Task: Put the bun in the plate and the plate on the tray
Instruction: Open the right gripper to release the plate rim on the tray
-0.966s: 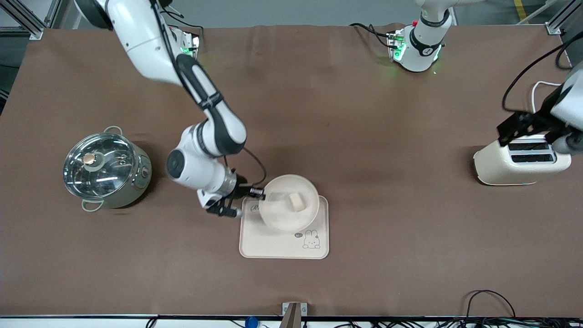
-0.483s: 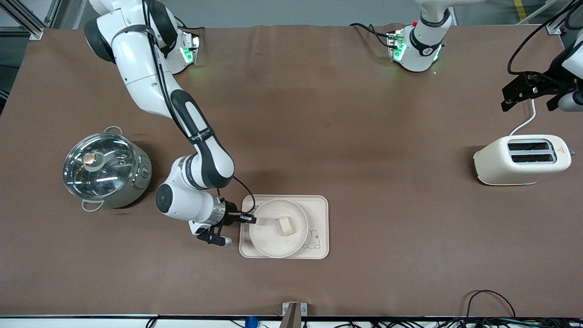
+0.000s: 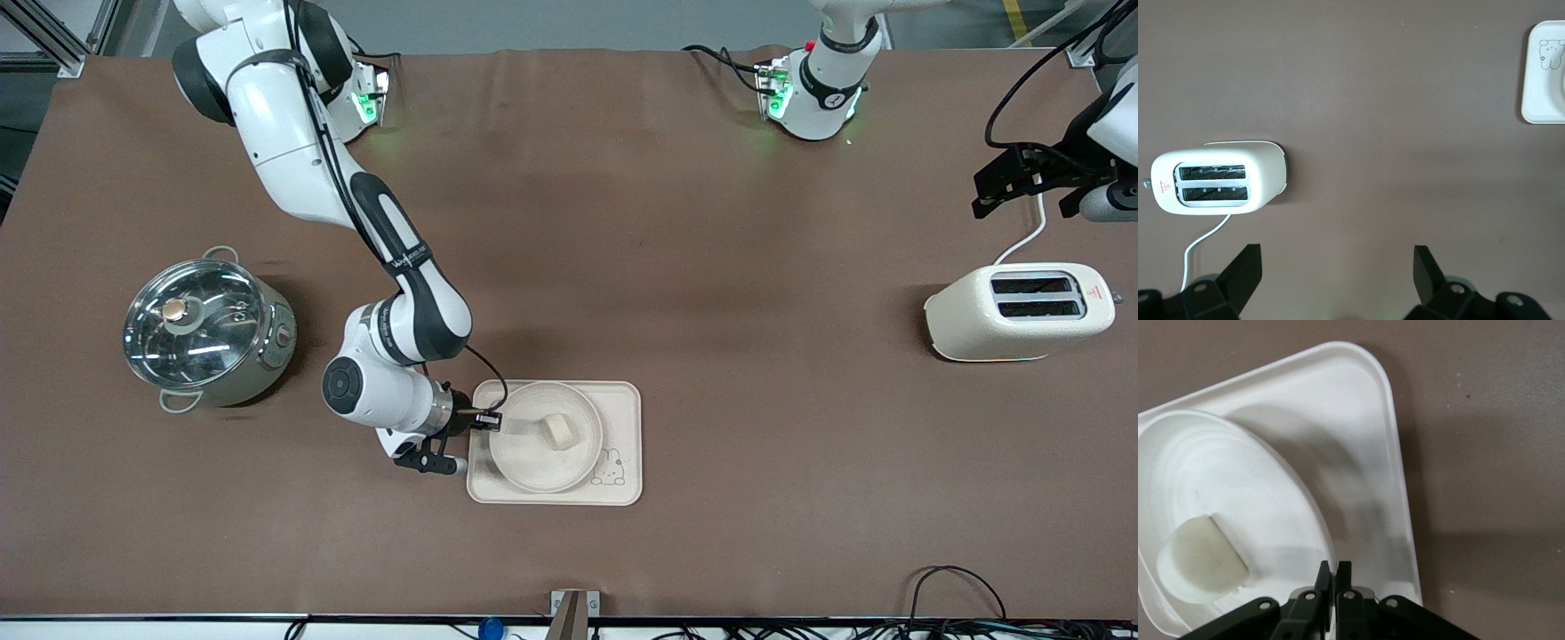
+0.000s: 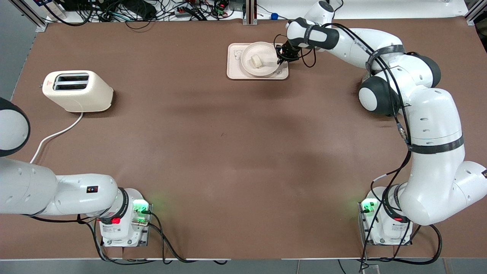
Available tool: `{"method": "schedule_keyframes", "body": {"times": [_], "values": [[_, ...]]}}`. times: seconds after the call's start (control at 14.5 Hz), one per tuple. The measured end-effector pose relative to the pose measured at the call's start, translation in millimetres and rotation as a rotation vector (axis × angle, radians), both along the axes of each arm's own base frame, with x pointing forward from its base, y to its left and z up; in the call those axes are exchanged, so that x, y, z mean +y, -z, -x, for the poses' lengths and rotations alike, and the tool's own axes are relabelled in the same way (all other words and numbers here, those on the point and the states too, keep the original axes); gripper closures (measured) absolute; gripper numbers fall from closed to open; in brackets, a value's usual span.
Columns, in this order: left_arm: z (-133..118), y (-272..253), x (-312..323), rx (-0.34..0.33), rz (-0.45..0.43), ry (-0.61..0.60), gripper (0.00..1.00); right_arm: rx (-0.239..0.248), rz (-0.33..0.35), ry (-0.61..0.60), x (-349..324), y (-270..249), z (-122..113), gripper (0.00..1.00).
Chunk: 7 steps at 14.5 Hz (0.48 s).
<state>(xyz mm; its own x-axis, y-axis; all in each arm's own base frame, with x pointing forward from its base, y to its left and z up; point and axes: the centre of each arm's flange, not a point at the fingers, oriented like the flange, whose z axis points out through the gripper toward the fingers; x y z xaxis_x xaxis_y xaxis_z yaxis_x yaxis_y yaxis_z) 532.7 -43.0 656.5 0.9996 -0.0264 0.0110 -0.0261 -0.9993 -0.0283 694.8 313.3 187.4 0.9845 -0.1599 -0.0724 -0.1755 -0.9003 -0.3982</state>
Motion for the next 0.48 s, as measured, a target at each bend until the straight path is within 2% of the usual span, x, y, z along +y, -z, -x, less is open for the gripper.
{"method": "schedule_keyframes", "body": {"times": [0.48], "values": [[1, 2, -10, 0.007, -0.001, 0.019, 0.0, -0.002, -0.006, 0.003, 1, -10, -1, 0.21]]}}
